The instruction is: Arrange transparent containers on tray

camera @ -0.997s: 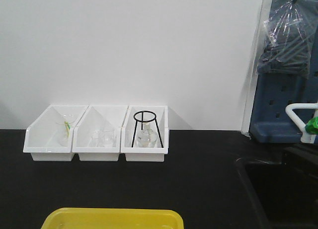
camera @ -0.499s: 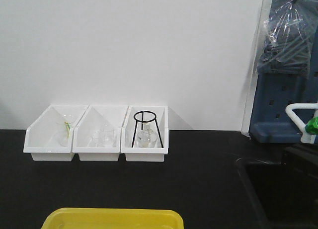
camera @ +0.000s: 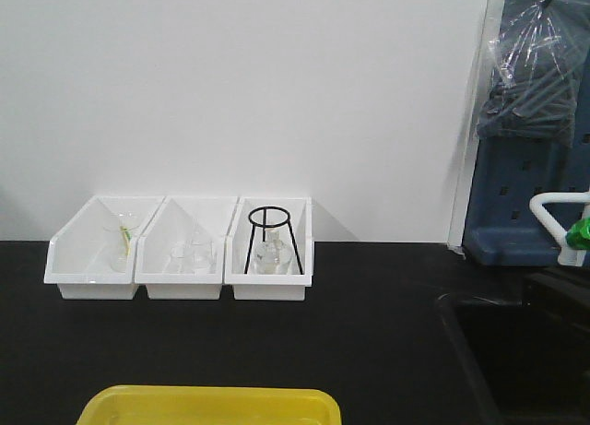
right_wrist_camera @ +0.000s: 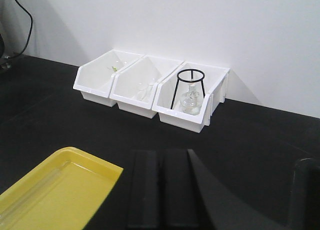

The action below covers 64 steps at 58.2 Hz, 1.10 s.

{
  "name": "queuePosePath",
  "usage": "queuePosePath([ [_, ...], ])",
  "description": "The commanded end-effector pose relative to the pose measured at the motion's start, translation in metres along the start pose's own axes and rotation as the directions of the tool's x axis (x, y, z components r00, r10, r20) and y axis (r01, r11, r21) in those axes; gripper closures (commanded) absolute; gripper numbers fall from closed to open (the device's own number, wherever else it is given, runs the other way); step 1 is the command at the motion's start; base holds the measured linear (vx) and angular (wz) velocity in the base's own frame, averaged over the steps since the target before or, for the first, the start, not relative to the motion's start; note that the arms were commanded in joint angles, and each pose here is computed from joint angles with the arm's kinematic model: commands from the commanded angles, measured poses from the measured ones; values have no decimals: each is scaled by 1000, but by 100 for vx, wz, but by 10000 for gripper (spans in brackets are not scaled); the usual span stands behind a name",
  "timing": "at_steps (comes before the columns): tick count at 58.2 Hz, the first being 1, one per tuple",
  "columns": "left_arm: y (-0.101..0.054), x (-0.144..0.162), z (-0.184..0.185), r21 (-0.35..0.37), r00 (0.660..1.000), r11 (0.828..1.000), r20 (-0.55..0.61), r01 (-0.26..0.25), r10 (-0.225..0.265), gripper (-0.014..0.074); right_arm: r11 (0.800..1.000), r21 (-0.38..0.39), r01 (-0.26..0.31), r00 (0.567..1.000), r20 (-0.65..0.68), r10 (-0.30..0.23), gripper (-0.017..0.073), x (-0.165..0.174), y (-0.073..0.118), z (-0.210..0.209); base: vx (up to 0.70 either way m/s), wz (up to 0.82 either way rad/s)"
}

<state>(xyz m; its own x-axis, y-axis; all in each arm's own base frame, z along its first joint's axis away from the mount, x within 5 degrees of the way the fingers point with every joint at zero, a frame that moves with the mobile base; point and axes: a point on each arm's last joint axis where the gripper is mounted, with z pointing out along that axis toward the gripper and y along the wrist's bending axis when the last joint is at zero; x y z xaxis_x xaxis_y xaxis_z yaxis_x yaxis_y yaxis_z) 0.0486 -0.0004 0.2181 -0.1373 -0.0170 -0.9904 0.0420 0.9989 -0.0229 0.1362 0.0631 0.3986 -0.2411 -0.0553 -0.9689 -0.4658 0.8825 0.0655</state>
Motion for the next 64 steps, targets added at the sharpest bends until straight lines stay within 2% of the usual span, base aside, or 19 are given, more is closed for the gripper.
queuePosePath([
  [1, -1, 6, 4, 16, 993, 1000, 117, 16, -18, 602, 1000, 19, -2, 995, 98, 0, 553, -15, -1, -5, 0, 1],
  [8, -3, 26, 12, 45, 981, 998, 186, 45, -53, 602, 1000, 19, -2, 995, 98, 0, 553, -15, -1, -5, 0, 0],
  [13, -3, 25, 12, 43, 985, 997, 160, 59, -65, 602, 1000, 19, -2, 995, 98, 0, 553, -15, -1, -5, 0, 0],
  [64, -3, 25, 12, 41, 986, 997, 154, 58, -63, 602, 1000, 20, -1, 995, 98, -1, 552, -15, -1, -5, 0, 0],
])
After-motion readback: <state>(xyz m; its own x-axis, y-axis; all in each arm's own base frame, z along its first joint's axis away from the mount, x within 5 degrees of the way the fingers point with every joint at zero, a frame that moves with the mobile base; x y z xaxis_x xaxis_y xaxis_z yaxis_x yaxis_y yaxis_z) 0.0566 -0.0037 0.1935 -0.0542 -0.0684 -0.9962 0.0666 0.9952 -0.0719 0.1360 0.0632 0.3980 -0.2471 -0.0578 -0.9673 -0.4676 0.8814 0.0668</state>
